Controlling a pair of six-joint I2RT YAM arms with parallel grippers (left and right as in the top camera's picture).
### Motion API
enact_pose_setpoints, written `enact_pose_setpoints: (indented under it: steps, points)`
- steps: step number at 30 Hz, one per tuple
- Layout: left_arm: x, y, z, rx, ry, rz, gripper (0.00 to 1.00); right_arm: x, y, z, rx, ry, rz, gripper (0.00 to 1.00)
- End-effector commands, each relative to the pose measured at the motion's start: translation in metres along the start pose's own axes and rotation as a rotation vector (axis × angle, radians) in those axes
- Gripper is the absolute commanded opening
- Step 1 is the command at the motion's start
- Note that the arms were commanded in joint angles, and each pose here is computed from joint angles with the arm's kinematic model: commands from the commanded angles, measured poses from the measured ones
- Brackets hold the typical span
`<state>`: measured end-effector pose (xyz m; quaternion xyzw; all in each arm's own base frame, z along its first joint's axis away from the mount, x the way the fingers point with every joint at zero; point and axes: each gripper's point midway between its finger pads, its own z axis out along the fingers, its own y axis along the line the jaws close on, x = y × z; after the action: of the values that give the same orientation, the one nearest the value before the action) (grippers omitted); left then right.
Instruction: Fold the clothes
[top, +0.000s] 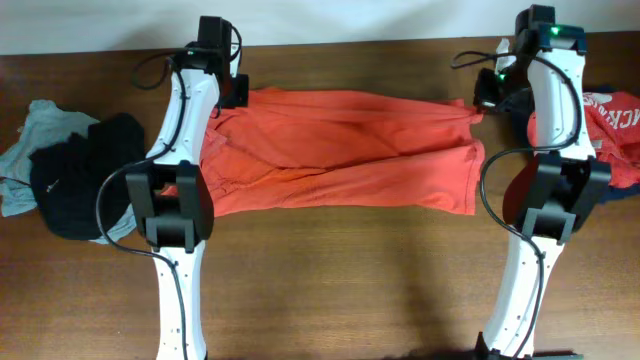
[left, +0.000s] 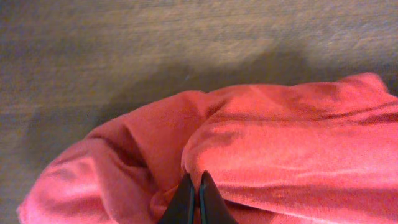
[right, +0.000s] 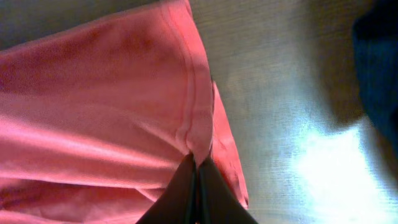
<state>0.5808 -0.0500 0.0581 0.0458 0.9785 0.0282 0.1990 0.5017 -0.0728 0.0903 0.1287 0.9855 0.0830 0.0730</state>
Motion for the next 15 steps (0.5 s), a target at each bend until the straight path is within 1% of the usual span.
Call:
enact_pose_setpoints:
  steps: [1, 2, 5, 8, 10, 15]
  points:
    - [-0.022, 0.030, -0.056, -0.088, -0.088, -0.019, 0.00, -0.006, -0.009, -0.034, 0.001, -0.061, -0.014, 0.04]
    - [-0.024, 0.031, -0.071, -0.089, -0.098, -0.013, 0.00, -0.002, -0.013, -0.041, 0.003, -0.050, -0.003, 0.04]
    - [-0.022, 0.033, -0.092, -0.089, -0.101, -0.006, 0.00, 0.008, -0.017, -0.048, 0.001, -0.017, 0.013, 0.04]
    - [-0.013, 0.034, -0.108, -0.089, -0.073, 0.000, 0.00, 0.018, -0.016, -0.053, -0.008, 0.017, 0.003, 0.04]
    - [-0.003, 0.034, -0.114, -0.088, -0.037, 0.004, 0.00, 0.024, -0.015, -0.055, -0.009, 0.035, 0.006, 0.04]
    - [0.033, 0.033, -0.116, -0.083, 0.108, 0.021, 0.00, 0.036, -0.014, -0.057, -0.008, 0.081, 0.014, 0.04]
